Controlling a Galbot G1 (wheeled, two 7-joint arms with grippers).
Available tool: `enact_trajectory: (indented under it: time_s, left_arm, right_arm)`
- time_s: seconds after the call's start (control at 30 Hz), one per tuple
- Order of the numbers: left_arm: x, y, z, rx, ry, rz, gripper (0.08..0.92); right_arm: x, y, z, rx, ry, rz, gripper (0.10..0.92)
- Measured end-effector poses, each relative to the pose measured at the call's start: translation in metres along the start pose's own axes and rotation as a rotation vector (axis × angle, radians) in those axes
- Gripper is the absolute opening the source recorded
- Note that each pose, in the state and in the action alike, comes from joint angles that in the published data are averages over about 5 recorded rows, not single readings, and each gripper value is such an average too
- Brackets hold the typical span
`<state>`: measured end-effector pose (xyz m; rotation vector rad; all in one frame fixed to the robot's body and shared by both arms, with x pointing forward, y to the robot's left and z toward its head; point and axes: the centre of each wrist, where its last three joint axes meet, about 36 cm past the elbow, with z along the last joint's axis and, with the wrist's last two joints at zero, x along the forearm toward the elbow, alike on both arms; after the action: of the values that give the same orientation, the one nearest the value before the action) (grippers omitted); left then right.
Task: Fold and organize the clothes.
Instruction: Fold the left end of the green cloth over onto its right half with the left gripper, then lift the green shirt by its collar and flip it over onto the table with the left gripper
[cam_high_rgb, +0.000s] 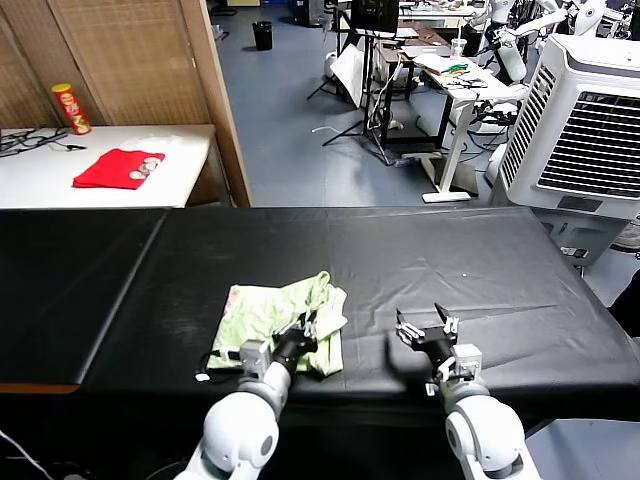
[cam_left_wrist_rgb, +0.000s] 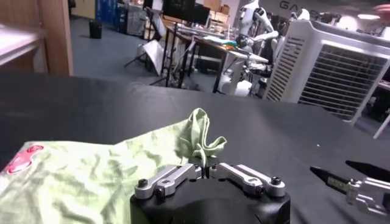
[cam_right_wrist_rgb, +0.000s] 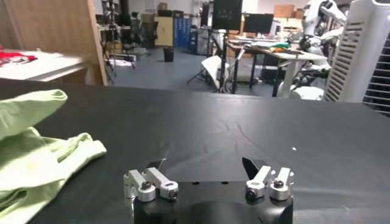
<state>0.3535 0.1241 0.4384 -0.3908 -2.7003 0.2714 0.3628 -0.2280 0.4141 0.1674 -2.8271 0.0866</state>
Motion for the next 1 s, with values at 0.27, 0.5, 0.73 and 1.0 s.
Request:
enact_trajectory:
  time_s: [0.27, 0.5, 0.73, 1.0]
  left_arm:
    - [0.013, 0.006, -0.020, 0.106, -0.033, 0.044, 0.751]
    - [0.027, 0.060, -0.023, -0.050, -0.137, -0.071, 0.798]
    - [0.043, 0.112, -0.011, -0.104, -0.115, -0.226, 0.798]
    - [0.044, 0.134, 0.000, -0.075, -0.115, -0.263, 0.798]
  right_arm:
    - [-0.004, 0.009, -0.009, -0.029, -0.025, -0.115, 0.798]
    - [-0.019, 0.037, -0.014, -0.014, -0.051, -0.267, 0.798]
    - [-0.049, 0.081, -0.010, 0.091, -0.043, -0.355, 0.798]
    - [-0.053, 0.095, 0.006, 0.194, -0.027, -0.267, 0.798]
